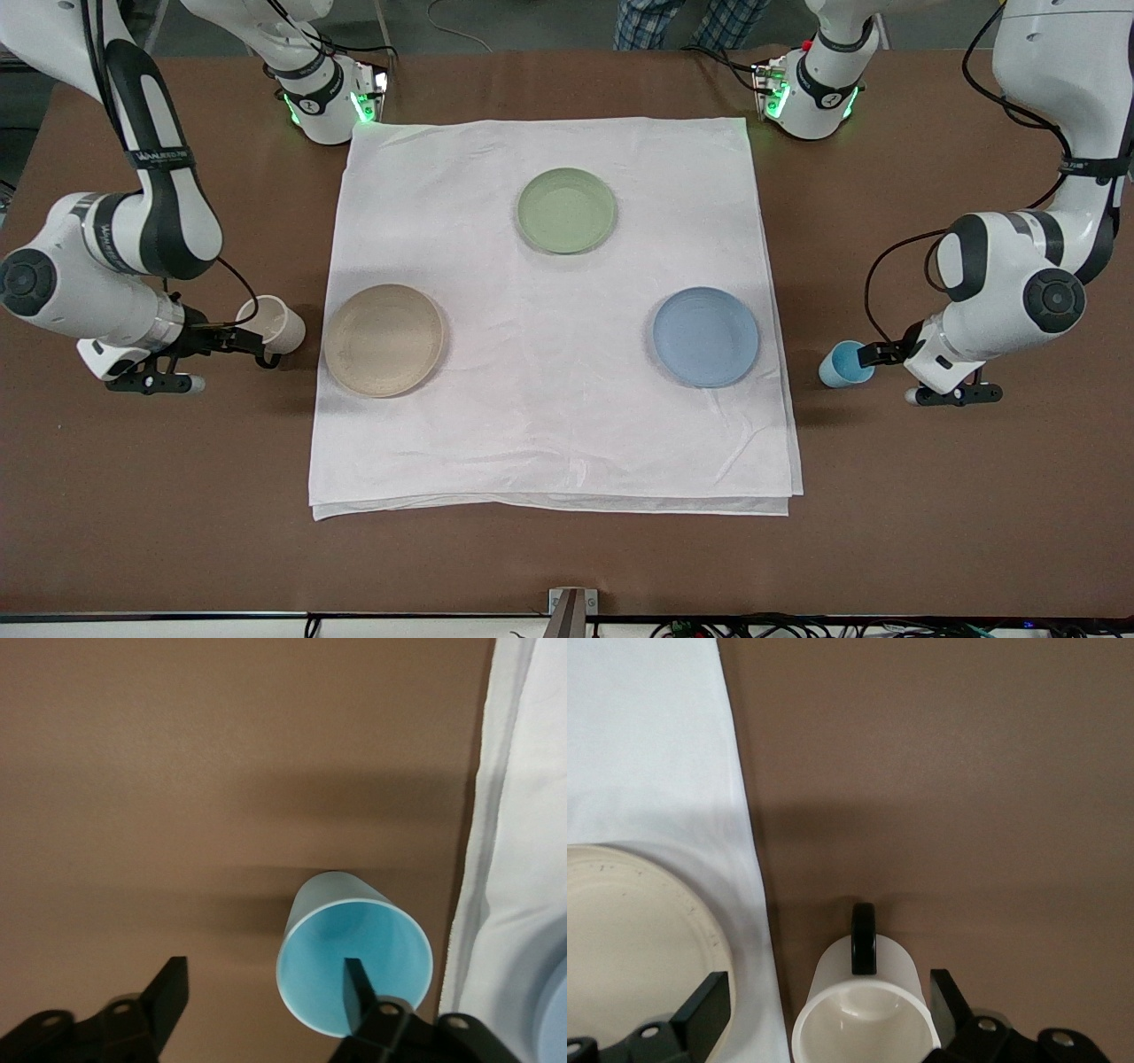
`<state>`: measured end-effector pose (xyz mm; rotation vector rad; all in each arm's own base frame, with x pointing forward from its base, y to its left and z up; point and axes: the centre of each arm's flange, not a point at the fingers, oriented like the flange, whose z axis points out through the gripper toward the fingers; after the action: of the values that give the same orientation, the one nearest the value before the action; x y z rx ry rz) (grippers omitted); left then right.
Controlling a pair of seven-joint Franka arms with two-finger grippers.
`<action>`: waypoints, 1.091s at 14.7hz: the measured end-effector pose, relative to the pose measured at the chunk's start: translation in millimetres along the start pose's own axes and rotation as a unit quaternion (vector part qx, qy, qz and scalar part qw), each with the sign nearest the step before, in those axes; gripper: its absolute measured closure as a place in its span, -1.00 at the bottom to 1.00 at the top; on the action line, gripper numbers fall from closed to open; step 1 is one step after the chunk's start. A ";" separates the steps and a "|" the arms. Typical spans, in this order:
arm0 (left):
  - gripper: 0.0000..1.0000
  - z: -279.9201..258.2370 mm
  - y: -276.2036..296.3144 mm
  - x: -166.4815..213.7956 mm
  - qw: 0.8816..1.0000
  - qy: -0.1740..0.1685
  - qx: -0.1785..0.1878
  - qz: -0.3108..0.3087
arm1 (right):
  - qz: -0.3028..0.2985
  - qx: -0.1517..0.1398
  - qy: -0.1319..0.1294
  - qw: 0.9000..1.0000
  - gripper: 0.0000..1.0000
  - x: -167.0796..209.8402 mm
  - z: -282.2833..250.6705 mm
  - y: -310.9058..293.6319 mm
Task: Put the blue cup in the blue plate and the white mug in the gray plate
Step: 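Grasp the white mug with the right gripper while the left gripper grasps the cup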
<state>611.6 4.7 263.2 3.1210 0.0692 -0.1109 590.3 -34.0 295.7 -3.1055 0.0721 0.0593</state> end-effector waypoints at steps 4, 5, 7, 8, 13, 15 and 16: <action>0.03 18.2 -0.6 -1.2 1.000 -0.010 -0.001 -0.001 | 0.004 -0.003 0.007 1.000 -0.94 -16.1 37.9 2.4; 0.15 21.7 -0.7 -1.1 1.000 -0.011 -0.001 -0.001 | 0.004 -0.004 0.007 1.000 -0.90 -16.2 43.9 2.7; 0.27 25.7 -0.2 -0.8 1.000 -0.012 -0.001 -0.001 | 0.005 -0.005 0.007 1.000 -0.88 -16.9 56.2 3.6; 0.52 25.8 1.0 -0.8 1.000 -0.011 -0.001 0.000 | 0.005 -0.005 0.005 1.000 -0.79 -17.6 62.5 4.0; 0.95 -2.1 11.6 2.5 1.000 0.008 -0.004 0.007 | 0.005 -0.005 -0.005 1.000 0.28 -18.8 73.9 4.6; 0.95 -30.7 34.1 -3.8 1.000 0.004 -0.007 0.003 | 0.005 -0.004 -0.021 1.000 0.62 -16.1 67.1 2.7; 0.95 -45.1 54.4 -10.0 1.000 0.000 -0.010 -0.005 | 0.009 -0.001 -0.040 0.999 0.61 -12.5 56.2 -0.6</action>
<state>607.3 -49.1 309.8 3.1016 0.0853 -0.1089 575.7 -30.8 240.0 -3.1013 0.0975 0.1841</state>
